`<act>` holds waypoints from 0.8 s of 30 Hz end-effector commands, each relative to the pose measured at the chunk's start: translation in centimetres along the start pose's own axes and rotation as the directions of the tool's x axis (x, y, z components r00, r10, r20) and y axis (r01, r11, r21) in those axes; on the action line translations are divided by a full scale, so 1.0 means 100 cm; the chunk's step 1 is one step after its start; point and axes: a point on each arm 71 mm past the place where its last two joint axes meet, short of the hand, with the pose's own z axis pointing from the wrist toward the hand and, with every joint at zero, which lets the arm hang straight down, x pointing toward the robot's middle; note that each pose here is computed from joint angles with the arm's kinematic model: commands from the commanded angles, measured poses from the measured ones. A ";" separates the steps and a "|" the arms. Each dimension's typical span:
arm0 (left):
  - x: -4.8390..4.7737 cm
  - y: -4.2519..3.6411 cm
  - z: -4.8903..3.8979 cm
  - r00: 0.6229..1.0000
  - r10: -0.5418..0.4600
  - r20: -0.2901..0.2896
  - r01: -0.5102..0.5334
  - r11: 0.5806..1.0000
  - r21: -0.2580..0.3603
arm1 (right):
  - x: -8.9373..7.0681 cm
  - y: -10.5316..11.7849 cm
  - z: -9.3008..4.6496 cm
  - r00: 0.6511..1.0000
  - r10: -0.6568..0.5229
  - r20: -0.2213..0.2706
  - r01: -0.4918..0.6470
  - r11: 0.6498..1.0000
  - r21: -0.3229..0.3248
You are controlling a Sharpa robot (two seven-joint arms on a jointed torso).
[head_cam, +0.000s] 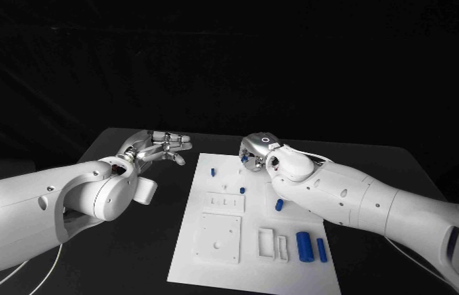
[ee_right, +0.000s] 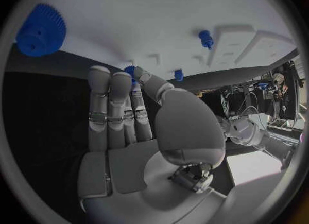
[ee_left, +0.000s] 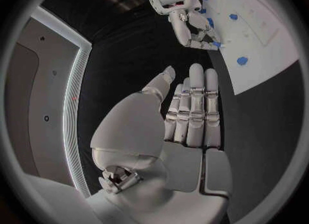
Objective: Assemble the parts on the task board
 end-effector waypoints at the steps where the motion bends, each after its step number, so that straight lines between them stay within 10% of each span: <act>1: 0.0007 -0.0027 0.0003 1.000 0.002 -0.006 -0.002 1.000 0.010 | 0.004 0.002 -0.002 1.000 -0.016 -0.012 0.016 1.000 -0.002; 24: 0.0013 -0.0028 0.0010 1.000 0.005 -0.006 -0.005 1.000 0.010 | 0.005 0.005 0.000 0.999 -0.044 0.007 0.044 0.999 0.000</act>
